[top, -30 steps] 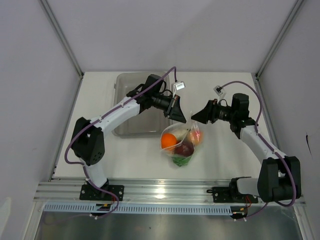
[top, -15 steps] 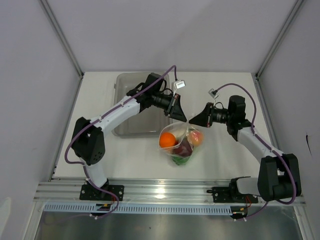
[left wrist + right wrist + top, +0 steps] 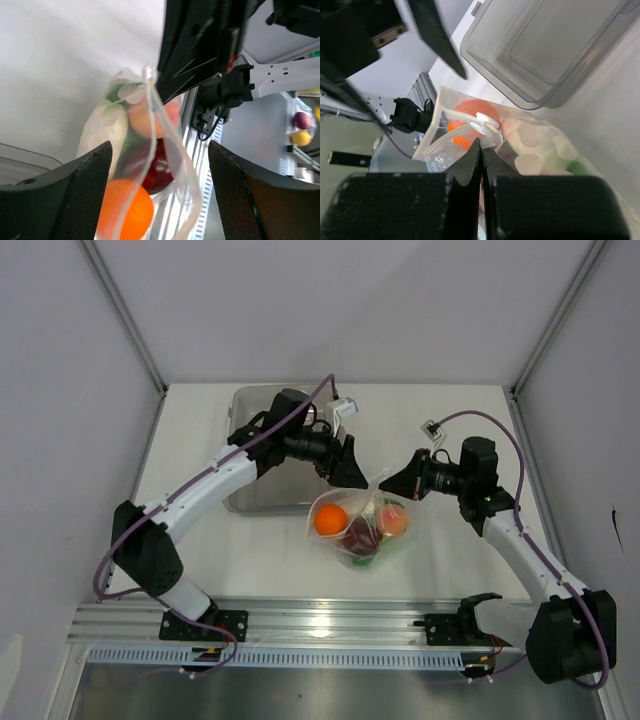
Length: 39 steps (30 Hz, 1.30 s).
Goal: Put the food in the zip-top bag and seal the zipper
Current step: Zip the zipper food storage bag at the center of the board.
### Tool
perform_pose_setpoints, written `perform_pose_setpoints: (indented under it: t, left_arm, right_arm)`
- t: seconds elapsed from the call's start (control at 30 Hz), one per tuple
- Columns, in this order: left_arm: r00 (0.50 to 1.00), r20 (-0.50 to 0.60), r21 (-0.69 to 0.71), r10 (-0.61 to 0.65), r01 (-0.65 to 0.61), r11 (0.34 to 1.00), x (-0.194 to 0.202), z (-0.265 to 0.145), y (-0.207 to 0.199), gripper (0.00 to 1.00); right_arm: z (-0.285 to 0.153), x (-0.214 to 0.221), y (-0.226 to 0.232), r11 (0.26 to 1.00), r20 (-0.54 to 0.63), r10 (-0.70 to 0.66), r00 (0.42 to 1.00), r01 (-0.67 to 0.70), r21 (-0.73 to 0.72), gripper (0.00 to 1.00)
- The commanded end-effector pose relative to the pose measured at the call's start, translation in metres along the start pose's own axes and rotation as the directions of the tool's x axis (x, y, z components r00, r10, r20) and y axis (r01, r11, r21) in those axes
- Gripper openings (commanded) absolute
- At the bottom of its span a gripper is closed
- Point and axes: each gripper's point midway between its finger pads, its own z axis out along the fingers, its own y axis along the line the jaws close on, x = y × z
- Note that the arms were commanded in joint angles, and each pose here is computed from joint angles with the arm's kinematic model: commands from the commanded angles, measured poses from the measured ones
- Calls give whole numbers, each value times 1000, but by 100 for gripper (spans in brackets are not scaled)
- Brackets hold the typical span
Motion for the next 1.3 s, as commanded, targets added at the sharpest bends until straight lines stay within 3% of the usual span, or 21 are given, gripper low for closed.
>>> perform_pose_setpoints:
  t: [0.0,0.13,0.27,0.43,0.8,1.03,1.27]
  left_arm:
    - [980,66,-63,187,-183,981,-16,-16,-33,80]
    - [955,83,-128,284,-272,954,-13,-10,-49,100]
    - [927,97,-226,361,-333,915,-6,-3,-44,100]
    - [900,123,-298,418,-369,880,0,0,-33,100]
    - [865,72,-321,496,-451,833,21,21,-27,99]
    - [850,63,-246,524,-496,833,40,32,-37,99]
    - [864,48,-238,501,-478,846,62,28,-33,89]
  right_arm:
    - [-7,-12,19,998,39,25,999,-27,51,0]
    - [-10,-11,28,992,48,73,996,-77,101,0]
    - [-11,2,37,984,31,129,991,-132,119,0]
    - [-19,6,52,985,35,103,994,-107,136,0]
    - [-23,11,63,979,48,140,989,-146,141,0]
    - [-24,8,67,974,65,148,987,-157,162,0]
    - [-27,2,74,965,102,173,980,-190,182,0]
